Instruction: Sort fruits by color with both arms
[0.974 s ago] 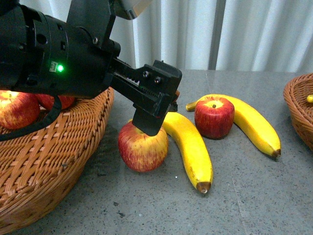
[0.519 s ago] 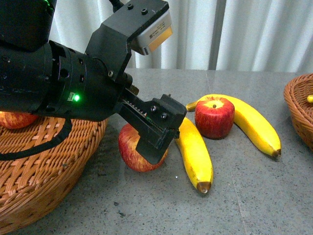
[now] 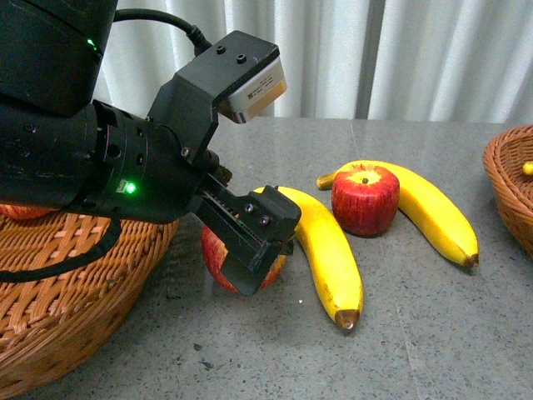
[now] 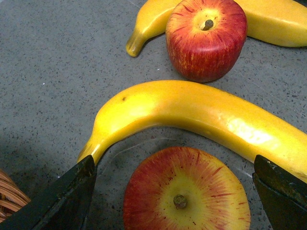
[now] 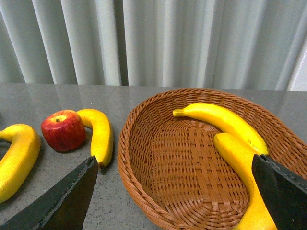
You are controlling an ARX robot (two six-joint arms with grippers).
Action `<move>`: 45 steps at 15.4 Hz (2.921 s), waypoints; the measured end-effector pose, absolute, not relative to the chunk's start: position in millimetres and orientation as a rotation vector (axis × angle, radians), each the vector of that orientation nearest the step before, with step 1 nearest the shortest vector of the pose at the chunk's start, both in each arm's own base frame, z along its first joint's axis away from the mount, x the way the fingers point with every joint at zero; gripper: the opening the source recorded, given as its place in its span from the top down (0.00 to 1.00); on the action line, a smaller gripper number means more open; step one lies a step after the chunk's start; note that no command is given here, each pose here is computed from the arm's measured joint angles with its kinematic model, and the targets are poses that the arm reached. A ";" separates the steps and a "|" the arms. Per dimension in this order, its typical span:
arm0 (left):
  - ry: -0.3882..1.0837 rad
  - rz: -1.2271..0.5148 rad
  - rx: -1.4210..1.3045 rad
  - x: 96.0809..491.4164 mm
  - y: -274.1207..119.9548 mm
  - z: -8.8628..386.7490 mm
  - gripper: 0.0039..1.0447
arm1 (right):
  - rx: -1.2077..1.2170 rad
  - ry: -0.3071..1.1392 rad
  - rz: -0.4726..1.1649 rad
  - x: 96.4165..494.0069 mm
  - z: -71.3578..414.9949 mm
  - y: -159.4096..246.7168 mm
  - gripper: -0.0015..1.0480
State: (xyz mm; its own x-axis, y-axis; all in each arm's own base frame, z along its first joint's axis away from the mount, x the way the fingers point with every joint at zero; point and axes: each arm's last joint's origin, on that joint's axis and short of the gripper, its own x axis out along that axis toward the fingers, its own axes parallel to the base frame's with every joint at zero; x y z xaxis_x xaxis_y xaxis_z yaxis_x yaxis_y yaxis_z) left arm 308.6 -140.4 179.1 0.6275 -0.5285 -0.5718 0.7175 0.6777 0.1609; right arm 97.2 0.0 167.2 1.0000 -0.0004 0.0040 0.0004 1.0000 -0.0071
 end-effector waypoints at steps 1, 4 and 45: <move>0.523 -0.745 0.397 308.5 -140.6 178.0 0.06 | -0.007 -0.004 0.000 97.2 167.2 0.0 0.06; 0.546 -0.757 0.399 309.6 -141.3 171.9 0.06 | -0.007 -0.004 0.000 97.2 167.2 0.0 0.06; 0.464 -0.263 0.096 327.3 -39.0 208.7 0.06 | -0.007 -0.004 0.000 97.2 167.2 0.0 0.06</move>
